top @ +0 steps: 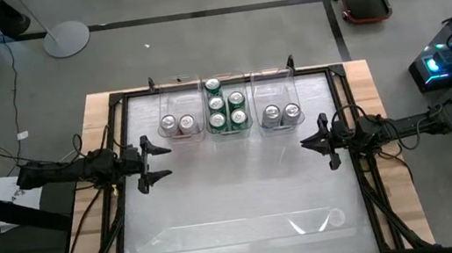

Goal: Sort soda cans
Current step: Return to Home Position

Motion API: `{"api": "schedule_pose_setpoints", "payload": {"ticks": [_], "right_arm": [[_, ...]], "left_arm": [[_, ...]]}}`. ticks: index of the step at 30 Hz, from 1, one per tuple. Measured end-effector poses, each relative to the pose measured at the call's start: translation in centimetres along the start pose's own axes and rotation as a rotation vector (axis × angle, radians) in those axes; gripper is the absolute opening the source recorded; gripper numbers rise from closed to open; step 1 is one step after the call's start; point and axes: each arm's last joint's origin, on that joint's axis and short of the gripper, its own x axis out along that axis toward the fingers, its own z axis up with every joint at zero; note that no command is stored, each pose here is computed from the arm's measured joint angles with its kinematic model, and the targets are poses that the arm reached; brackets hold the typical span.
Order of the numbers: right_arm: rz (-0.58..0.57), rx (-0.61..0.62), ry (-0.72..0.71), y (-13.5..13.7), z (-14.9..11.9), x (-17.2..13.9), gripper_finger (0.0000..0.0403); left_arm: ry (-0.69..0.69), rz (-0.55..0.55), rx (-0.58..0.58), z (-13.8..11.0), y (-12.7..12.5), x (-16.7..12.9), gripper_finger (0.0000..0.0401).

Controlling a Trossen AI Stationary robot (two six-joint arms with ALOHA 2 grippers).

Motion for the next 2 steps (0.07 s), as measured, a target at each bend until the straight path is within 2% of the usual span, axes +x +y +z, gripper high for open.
{"api": "schedule_pose_setpoints", "payload": {"ticks": [2], "right_arm": [[0.000, 0.000, 0.000, 0.00, 0.00, 0.00, 0.0037]], "left_arm": [[0.000, 0.000, 0.000, 0.00, 0.00, 0.00, 0.0330]]}}
